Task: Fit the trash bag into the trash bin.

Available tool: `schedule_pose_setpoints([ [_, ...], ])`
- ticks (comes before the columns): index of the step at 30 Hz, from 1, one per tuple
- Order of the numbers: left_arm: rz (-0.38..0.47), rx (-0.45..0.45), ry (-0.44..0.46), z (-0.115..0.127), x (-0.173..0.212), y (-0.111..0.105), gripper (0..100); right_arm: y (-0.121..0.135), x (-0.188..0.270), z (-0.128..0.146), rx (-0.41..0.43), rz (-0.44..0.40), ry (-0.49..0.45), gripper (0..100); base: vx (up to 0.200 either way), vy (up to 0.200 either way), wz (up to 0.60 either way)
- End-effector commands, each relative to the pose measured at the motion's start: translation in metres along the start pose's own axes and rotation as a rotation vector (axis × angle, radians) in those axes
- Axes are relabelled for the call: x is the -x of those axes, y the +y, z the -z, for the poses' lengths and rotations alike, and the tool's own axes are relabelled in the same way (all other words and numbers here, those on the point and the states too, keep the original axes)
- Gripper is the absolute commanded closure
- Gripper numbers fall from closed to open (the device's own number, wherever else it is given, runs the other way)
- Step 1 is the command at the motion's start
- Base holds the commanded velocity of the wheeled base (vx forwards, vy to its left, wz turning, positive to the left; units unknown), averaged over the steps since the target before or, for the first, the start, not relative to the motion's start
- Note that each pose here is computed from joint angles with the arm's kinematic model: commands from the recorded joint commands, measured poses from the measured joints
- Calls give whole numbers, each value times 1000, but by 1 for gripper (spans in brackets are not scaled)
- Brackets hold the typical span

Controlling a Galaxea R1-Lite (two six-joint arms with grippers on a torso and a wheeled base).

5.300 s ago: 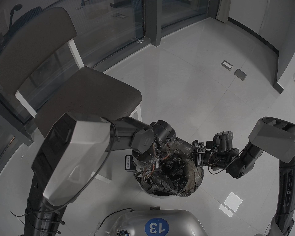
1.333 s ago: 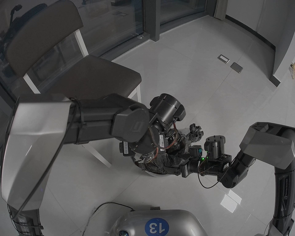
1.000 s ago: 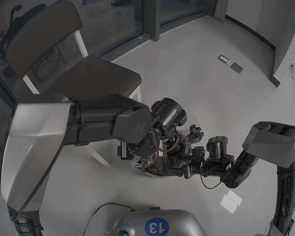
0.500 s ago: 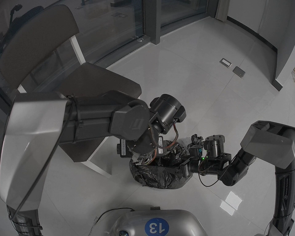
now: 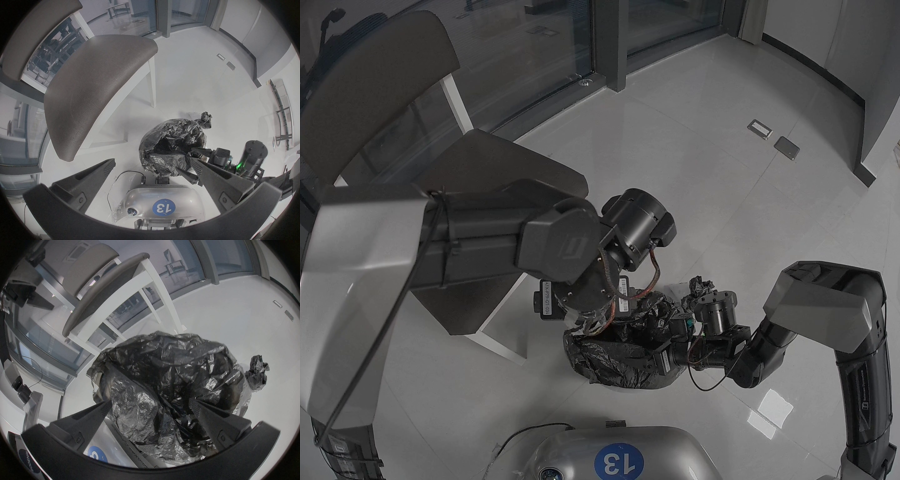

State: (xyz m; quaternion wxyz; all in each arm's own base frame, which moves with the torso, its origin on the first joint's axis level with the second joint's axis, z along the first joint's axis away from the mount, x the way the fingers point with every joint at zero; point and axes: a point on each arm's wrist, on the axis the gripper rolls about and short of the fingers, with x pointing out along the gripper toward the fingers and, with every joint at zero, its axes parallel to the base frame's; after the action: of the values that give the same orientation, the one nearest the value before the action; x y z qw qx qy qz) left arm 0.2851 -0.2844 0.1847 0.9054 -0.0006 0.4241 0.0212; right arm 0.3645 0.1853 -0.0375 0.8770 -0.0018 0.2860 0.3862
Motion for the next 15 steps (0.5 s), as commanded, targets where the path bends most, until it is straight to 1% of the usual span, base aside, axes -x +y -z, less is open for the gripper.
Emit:
schedule_pose_setpoints([
  [1,3,3,-4,-1,2,1,0,-6,-14,16,-13,0,31,0,0,0,0],
  [5,4,2,-5,-1,3,1,0,-9,-20,17,-17,0,27,0,0,0,0],
  [10,5,0,-9,-1,4,1,0,-10,-23,18,-45,1,24,0,0,0,0],
  [14,5,0,-9,-1,4,1,0,-9,-23,18,-46,-1,22,0,0,0,0],
  [15,4,0,-10,-1,4,1,0,-9,-23,18,-46,-1,22,100,0,0,0],
])
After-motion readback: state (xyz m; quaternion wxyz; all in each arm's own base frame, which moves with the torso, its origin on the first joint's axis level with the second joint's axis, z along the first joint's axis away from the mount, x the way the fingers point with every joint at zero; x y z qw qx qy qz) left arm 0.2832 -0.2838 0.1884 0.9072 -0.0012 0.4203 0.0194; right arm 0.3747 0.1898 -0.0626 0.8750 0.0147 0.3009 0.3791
